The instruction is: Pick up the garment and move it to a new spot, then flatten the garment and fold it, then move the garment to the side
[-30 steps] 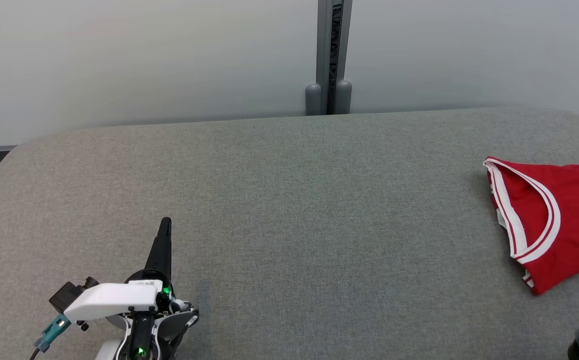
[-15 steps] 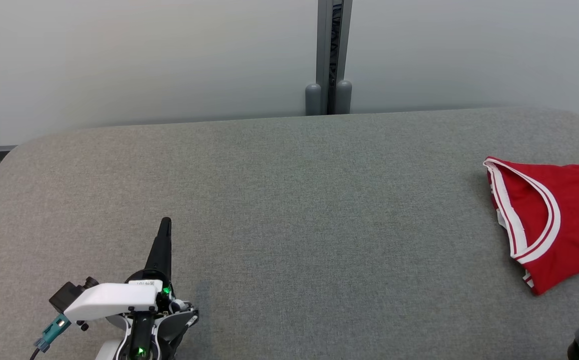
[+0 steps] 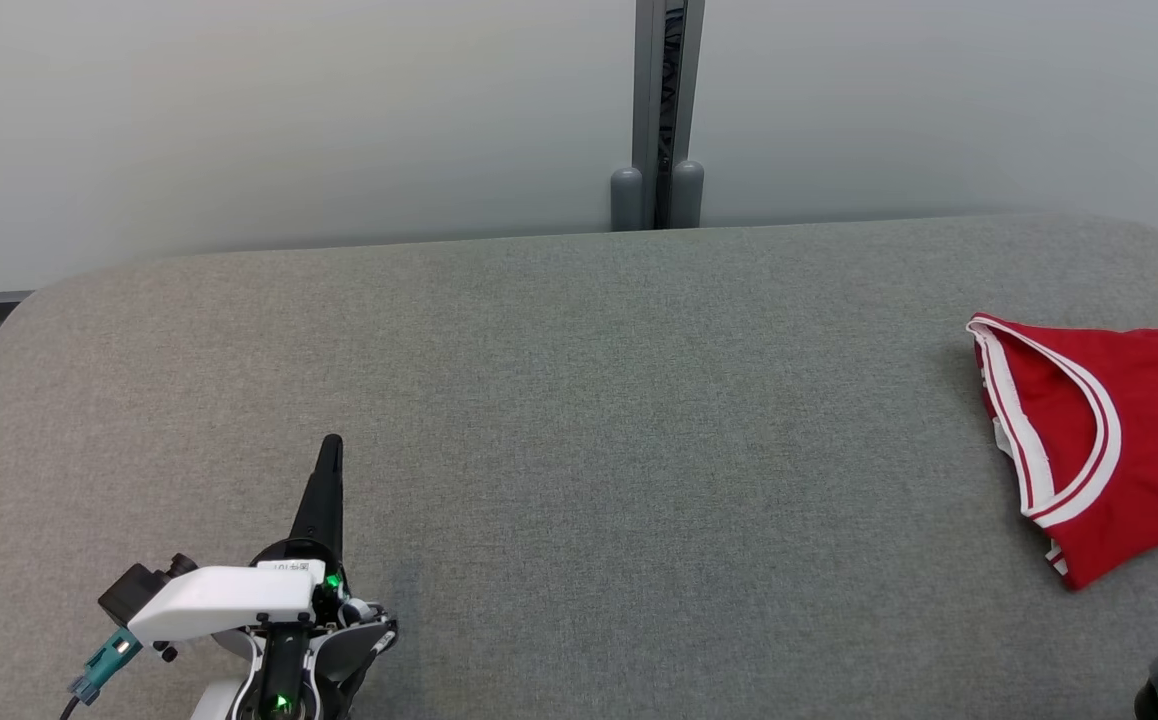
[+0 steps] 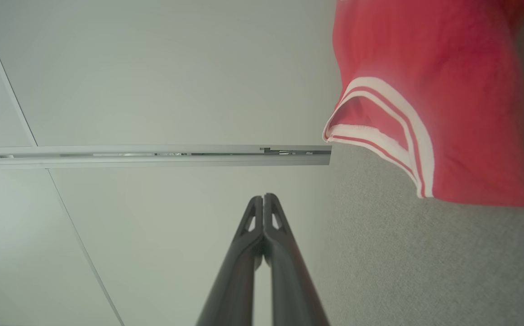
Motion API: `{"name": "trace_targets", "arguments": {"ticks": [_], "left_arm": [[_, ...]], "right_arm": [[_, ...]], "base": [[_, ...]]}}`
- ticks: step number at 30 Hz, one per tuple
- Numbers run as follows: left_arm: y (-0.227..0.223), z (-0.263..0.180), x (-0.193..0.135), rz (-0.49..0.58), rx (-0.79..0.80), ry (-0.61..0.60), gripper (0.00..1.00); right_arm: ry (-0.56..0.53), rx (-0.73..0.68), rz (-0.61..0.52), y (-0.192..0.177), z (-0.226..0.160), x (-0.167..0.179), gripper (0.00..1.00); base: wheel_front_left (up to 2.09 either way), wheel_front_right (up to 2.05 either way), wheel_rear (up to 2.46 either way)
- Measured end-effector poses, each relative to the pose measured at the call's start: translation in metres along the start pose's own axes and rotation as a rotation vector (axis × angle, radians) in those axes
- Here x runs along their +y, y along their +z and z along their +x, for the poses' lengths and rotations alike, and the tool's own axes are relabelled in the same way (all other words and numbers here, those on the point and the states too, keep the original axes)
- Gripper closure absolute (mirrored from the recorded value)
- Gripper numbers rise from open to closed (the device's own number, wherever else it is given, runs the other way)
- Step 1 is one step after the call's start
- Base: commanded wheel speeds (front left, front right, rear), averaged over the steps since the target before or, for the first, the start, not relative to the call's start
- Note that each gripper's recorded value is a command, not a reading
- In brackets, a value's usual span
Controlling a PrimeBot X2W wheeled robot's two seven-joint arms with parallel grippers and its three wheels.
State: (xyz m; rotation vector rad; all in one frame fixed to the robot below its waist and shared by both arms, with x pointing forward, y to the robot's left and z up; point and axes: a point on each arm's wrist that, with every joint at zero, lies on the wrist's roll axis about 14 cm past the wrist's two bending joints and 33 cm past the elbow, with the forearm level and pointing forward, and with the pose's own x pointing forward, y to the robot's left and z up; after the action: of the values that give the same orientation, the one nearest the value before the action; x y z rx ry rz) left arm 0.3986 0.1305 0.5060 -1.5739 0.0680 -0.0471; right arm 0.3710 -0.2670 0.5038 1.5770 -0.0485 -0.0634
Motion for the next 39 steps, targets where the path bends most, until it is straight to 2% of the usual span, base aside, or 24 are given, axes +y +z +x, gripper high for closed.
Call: {"name": "trace_targets", "arguments": {"ticks": [39], "left_arm": [[0.0, 0.0, 0.0, 0.0, 0.0, 0.0, 1.0]], "right_arm": [[0.0, 0.001, 0.001, -0.0002, 0.0, -0.0001, 1.0]], "base": [[0.0, 0.0, 0.0]]}}
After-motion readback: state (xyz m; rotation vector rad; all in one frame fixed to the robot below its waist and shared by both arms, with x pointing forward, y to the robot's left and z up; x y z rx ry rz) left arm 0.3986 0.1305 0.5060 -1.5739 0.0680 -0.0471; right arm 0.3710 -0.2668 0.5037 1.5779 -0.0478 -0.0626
